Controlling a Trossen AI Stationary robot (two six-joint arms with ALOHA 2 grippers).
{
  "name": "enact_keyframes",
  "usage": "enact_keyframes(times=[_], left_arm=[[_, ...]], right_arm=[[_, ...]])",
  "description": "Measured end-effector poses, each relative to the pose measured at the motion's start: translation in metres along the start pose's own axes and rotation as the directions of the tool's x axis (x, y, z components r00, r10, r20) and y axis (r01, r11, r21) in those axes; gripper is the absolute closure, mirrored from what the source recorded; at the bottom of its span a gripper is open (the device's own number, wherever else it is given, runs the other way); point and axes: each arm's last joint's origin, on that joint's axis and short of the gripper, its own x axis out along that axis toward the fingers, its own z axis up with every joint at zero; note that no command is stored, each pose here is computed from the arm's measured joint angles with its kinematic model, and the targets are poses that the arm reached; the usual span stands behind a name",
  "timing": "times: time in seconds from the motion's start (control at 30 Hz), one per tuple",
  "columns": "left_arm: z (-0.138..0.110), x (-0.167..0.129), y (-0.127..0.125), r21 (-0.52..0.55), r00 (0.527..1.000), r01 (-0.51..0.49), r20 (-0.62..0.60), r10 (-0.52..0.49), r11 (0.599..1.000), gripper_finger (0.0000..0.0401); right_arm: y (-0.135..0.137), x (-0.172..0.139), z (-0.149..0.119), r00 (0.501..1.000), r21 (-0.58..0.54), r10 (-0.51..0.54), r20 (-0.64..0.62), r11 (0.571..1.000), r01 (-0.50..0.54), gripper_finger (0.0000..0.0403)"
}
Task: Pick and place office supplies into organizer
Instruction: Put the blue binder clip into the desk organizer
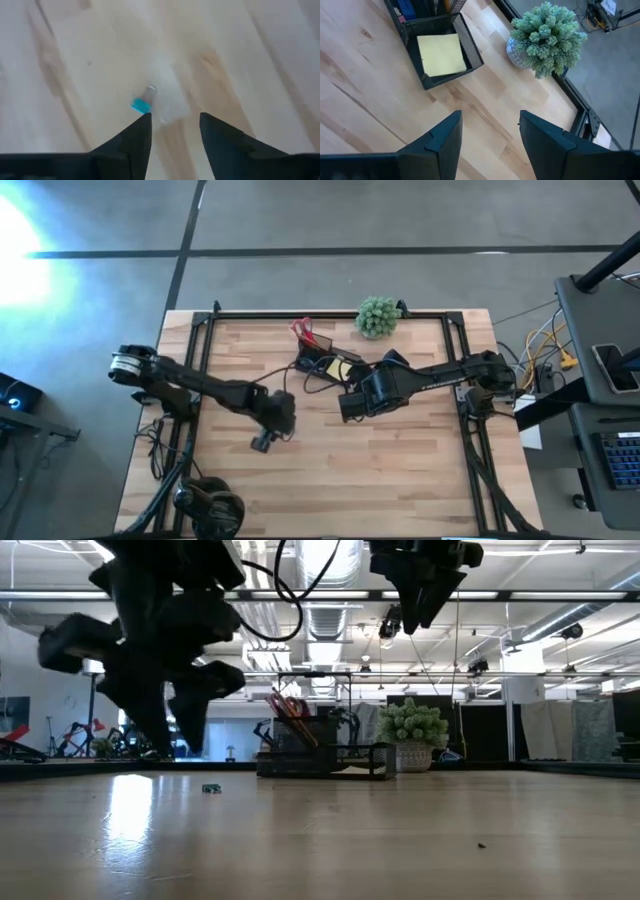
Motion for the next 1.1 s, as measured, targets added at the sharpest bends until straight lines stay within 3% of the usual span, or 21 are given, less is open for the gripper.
enact_keyframes(times=[0.23, 0.7, 0.93, 1.1], left_arm=[[0.005, 0.012, 0.02, 0.0, 0.997, -0.044, 0.069, 0.044, 0.999, 0.0249], [-0.005, 0.035, 0.027, 0.153, 1.0, 0.005, -0.014, -0.003, 0.988, 0.0249], [-0.007, 0.041, 0.031, 0.139, 0.999, 0.046, -0.016, -0.044, 0.989, 0.0249], [-0.004, 0.04, 0.032, 0.139, 0.999, 0.046, -0.008, -0.046, 0.989, 0.0278]], right_arm=[[0.0, 0.0, 0.0, 1.0, 0.002, -0.004, 0.008, 1.0, 0.004, 0.0216], [0.0, 0.0, 0.0, 1.0, 0.001, -0.004, 0.008, 1.0, 0.004, 0.0216], [0.0, 0.0, 0.0, 1.0, 0.0, -0.005, 0.007, 1.0, 0.005, 0.0216], [0.0, 0.001, 0.0, 1.0, 0.0, -0.006, 0.007, 1.0, 0.006, 0.0216]])
